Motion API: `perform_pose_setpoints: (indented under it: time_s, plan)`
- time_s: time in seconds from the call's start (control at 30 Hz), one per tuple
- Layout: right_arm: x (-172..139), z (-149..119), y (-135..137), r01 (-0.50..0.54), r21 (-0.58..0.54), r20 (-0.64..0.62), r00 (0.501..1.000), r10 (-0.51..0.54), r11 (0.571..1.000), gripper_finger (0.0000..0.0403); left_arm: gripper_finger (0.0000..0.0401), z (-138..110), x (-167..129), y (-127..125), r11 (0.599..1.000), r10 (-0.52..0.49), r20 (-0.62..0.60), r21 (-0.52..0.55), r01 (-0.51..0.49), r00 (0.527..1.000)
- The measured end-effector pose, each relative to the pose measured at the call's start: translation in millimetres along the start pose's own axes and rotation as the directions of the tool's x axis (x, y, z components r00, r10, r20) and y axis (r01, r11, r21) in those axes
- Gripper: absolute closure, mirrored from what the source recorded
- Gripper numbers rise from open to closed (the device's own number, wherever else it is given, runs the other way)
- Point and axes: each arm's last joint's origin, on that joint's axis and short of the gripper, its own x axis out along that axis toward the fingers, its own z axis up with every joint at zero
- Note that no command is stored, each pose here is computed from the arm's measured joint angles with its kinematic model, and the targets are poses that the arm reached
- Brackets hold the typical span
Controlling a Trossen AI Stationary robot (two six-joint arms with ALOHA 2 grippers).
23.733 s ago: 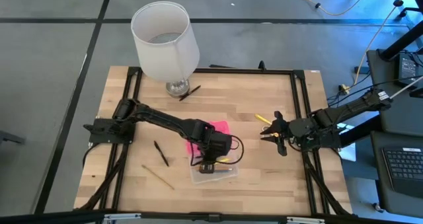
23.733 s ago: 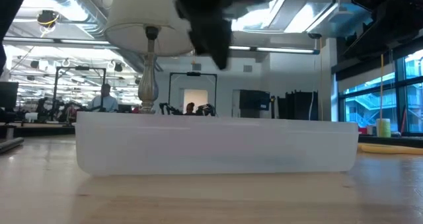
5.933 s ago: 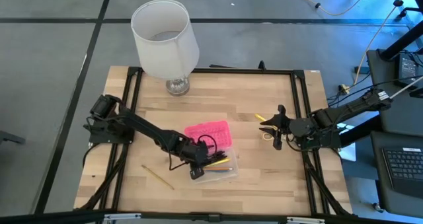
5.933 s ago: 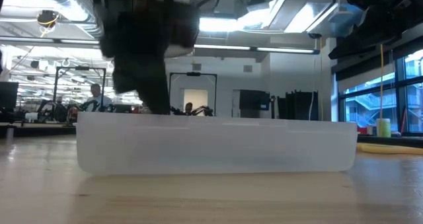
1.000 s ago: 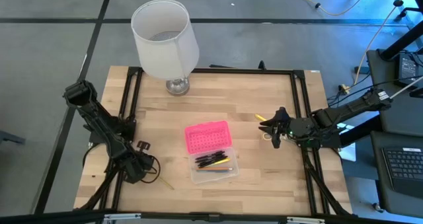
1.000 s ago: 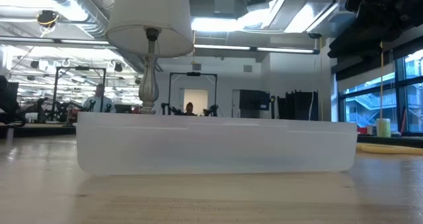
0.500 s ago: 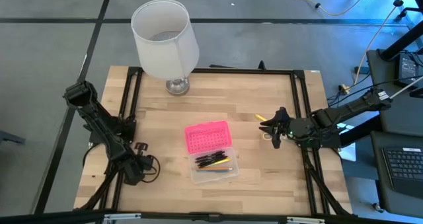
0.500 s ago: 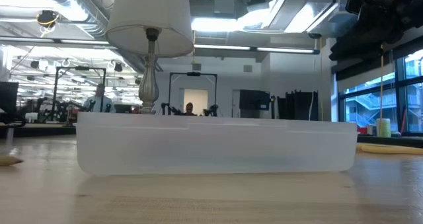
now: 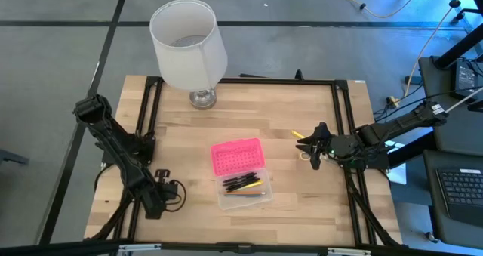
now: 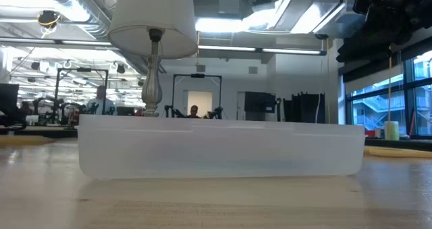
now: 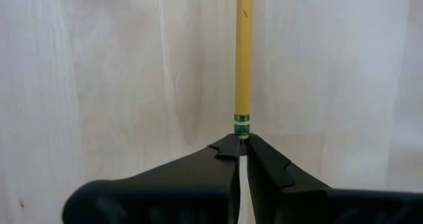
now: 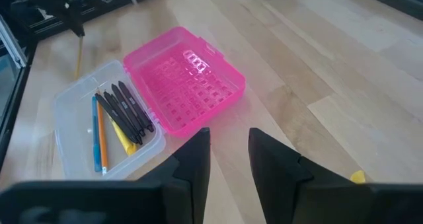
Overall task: Pick & place school supplies into a supply box
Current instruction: Put the yellow pencil into the transparent supply box
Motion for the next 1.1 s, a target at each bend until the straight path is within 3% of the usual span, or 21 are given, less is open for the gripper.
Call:
perform_pose_setpoints:
  time_s: [0.2,0.33,0.57,0.8,0.97,1.1]
  plan:
    - [0,-1,0,0.005,-0.005,-0.007,1.000,-0.005,1.000,0.0295,0.0396,17,-18,-15,0.999,-0.031,0.104,-0.033,0.034,0.994]
    - [0,-1,0,0.005,-0.004,-0.006,1.000,-0.005,1.000,0.0295,0.0396,39,-31,-16,0.996,0.016,0.251,-0.094,0.008,0.968]
    - [0,0,0,0.000,0.036,0.003,1.000,-0.001,0.999,0.0295,0.0397,91,-42,15,0.966,0.057,0.346,-0.257,0.036,0.936]
    - [0,0,0,0.001,0.035,0.002,1.000,-0.001,0.999,0.0295,0.0397,135,-45,49,0.945,-0.009,0.467,-0.286,0.161,0.884]
    - [0,-2,-1,0.012,0.022,-0.014,1.000,-0.012,1.000,0.0295,0.0397,163,-38,55,0.958,-0.026,0.418,-0.249,0.142,0.908]
    - [0,-5,-3,0.032,0.000,-0.043,0.999,-0.032,0.999,0.0295,0.0397,189,-27,51,0.967,0.004,0.297,-0.244,0.072,0.955]
